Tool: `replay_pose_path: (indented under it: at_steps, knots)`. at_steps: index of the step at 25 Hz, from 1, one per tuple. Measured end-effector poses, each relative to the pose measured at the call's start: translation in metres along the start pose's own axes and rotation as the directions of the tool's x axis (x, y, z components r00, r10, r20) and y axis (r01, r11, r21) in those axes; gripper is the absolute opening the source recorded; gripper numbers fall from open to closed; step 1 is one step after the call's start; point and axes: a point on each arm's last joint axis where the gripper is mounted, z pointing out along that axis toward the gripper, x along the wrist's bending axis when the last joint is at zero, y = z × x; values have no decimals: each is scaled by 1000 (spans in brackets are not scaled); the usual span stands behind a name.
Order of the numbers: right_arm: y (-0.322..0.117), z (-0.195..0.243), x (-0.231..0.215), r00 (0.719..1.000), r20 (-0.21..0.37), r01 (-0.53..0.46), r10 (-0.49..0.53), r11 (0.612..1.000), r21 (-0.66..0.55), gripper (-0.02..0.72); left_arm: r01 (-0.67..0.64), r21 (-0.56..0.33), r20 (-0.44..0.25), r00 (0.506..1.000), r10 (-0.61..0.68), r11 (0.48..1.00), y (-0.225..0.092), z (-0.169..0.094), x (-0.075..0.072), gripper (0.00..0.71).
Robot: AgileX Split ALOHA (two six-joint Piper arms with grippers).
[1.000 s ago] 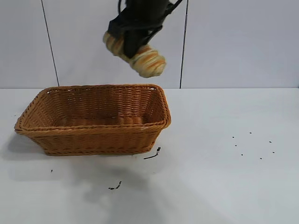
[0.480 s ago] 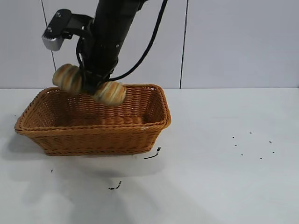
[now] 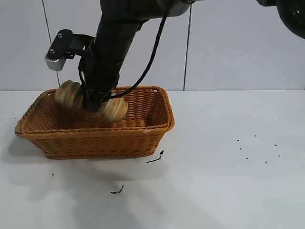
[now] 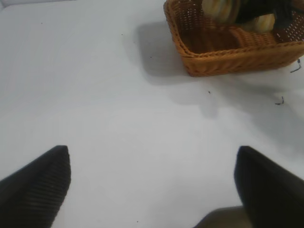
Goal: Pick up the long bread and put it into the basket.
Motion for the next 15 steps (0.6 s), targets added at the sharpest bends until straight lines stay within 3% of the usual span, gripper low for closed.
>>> replay_pose_path:
  at_steps: [4,6,8,10,13,15]
  knots:
    - [-1,-11,-7,989,10,-145,145,989,-9,681,0,0,0,1000,0,1000,0,0,0,696]
    - [-1,-27,-16,953,33,-300,301,953,-33,681,0,0,0,1000,0,1000,0,0,0,696]
    - [-1,-47,-28,891,62,-446,450,892,-66,681,0,0,0,1000,0,1000,0,0,0,696]
    - [-5,-66,-38,800,77,-590,596,803,-87,681,0,0,0,1000,0,1000,0,0,0,696]
    - [-21,-87,-55,677,94,-725,730,684,-88,676,0,0,0,1000,0,1000,0,0,0,696]
    - [-38,-90,-65,628,111,-769,771,636,-70,673,0,0,0,1000,0,1000,0,0,0,696]
